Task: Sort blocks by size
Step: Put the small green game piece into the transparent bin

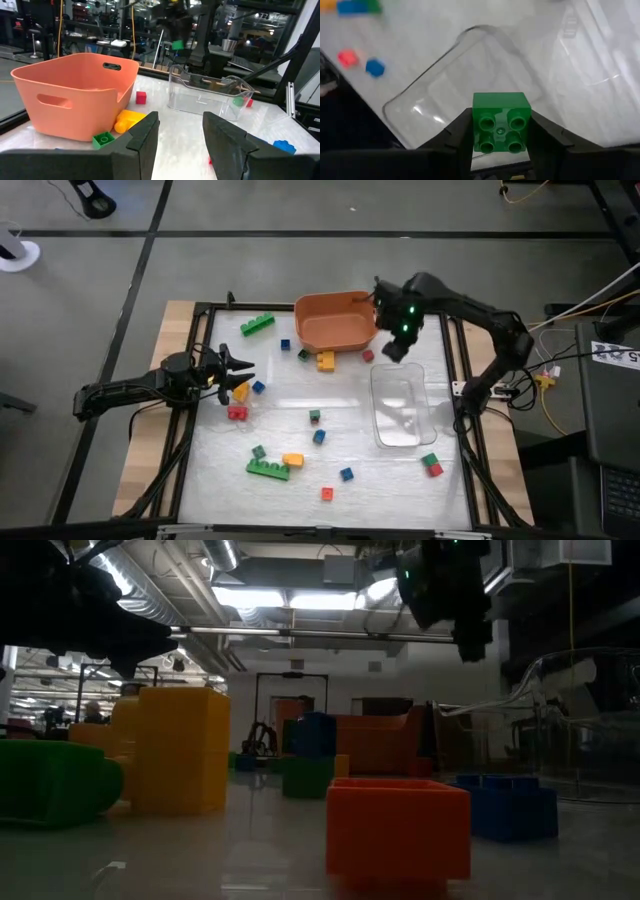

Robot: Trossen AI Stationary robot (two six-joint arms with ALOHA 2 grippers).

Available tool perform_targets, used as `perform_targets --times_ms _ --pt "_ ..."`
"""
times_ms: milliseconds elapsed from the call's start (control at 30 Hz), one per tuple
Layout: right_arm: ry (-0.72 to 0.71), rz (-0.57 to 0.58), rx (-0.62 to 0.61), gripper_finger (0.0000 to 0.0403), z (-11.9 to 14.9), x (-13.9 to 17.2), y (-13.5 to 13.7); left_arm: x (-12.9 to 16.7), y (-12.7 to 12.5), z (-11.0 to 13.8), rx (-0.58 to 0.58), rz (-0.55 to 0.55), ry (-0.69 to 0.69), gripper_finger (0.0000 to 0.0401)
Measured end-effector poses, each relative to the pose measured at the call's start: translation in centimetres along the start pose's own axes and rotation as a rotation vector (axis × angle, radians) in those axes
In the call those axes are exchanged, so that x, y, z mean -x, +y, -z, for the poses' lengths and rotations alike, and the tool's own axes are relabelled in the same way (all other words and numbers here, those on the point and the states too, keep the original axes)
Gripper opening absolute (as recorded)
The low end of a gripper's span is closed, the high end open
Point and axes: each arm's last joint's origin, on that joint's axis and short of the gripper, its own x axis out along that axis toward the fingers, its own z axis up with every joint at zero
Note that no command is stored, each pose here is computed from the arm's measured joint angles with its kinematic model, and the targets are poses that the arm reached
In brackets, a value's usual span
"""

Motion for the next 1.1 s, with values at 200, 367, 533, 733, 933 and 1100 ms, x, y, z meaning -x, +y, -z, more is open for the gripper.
perform_targets --times_ms 200,367,533,733,933,1100 --pt "0.071 0.068 0.186 0.0144 1.8 -2.4 7.0 0.0 0.0 0.0 -0.002 0.000 0.000 0.0143" --pt "0.107 0.250 0.262 0.0145 3.8 -4.9 10.8 0.0 0.1 -0.1 -0.003 -0.039 -0.010 0.0143" --pt "0.160 0.346 0.266 0.0147 5.9 -7.8 12.7 0.0 0.1 -0.3 -0.027 -0.052 -0.033 0.0143" --pt "0.223 0.388 0.344 0.0178 8.1 -11.0 14.0 0.0 0.1 -0.4 -0.040 -0.048 -0.046 0.0143" --pt "0.204 0.406 0.318 0.0213 9.1 -13.2 14.3 0.0 -0.2 -0.9 -0.039 -0.020 -0.100 0.0143" --pt "0.203 0.395 0.282 0.0234 9.0 -13.5 14.1 -0.2 -0.7 -1.3 -0.011 0.026 -0.133 0.0143"
